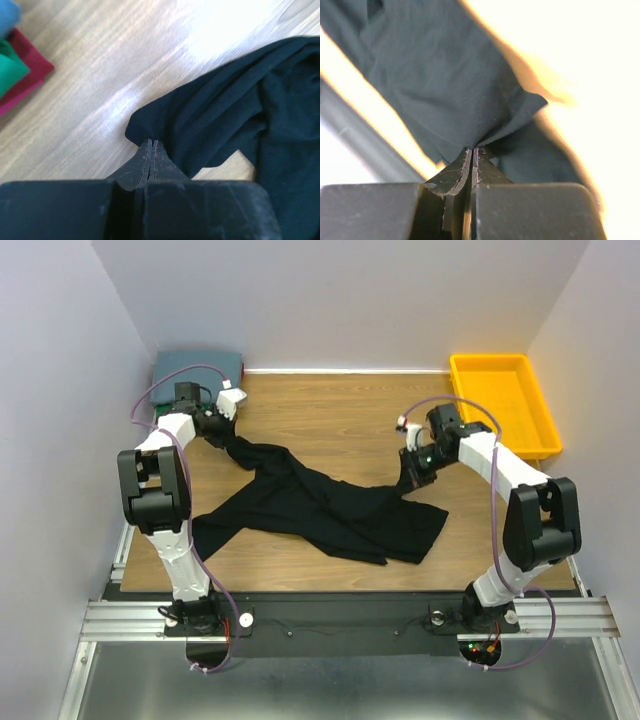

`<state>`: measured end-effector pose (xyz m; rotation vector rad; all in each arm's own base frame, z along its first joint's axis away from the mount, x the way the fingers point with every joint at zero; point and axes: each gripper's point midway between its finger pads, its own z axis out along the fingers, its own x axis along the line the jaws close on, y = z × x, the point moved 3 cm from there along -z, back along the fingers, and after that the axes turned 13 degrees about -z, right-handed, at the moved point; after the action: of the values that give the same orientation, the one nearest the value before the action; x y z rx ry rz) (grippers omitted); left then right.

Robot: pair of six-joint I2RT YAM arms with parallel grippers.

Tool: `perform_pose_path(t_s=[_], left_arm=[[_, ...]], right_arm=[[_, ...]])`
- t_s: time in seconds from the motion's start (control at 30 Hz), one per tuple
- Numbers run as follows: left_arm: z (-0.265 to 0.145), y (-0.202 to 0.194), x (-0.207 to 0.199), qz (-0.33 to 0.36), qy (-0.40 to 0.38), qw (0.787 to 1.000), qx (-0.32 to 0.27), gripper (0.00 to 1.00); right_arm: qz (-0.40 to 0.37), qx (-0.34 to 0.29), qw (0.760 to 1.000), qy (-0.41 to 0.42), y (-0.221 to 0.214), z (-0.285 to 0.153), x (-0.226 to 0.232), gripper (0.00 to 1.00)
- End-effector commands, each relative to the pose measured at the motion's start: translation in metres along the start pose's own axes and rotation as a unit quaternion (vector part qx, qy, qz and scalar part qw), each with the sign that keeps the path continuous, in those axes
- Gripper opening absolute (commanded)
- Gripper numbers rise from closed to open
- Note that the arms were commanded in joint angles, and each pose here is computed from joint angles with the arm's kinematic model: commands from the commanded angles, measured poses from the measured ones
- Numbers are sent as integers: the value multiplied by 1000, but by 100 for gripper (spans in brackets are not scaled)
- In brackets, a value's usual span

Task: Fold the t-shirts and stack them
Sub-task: Flatten the tshirt out

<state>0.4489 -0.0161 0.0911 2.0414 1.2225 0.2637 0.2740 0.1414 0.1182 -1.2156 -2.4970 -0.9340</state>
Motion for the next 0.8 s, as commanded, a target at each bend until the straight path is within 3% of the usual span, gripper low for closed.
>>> perform_pose_path(t_s=[0.0,0.2,0.23,0.43,0.6,0.7,0.77], left_arm=[[-57,67,-7,13,-3,996,-91,0],[-109,131,-19,36,4,984,-172,0],[-125,147,-24,50,9,980,-194,0],[-196,193,-52,79,31,956,-281,0],[-281,217,-96,125,58,913,-383,0],[-314,216,-120,145,70,890,-427,0],[-350,213,-149,166,82,863,-470,0]], right_arm=[[-93,-63,983,-143,55,-54,-30,0],[-142,-142,931,-304,132,-138,-75,0],[-148,-170,914,-338,150,-165,-80,1],[-167,-251,845,-442,197,-253,-79,1],[-196,-340,773,-498,219,-335,-30,1],[-209,-388,731,-521,215,-380,10,0],[-220,-425,695,-537,208,-415,45,1]])
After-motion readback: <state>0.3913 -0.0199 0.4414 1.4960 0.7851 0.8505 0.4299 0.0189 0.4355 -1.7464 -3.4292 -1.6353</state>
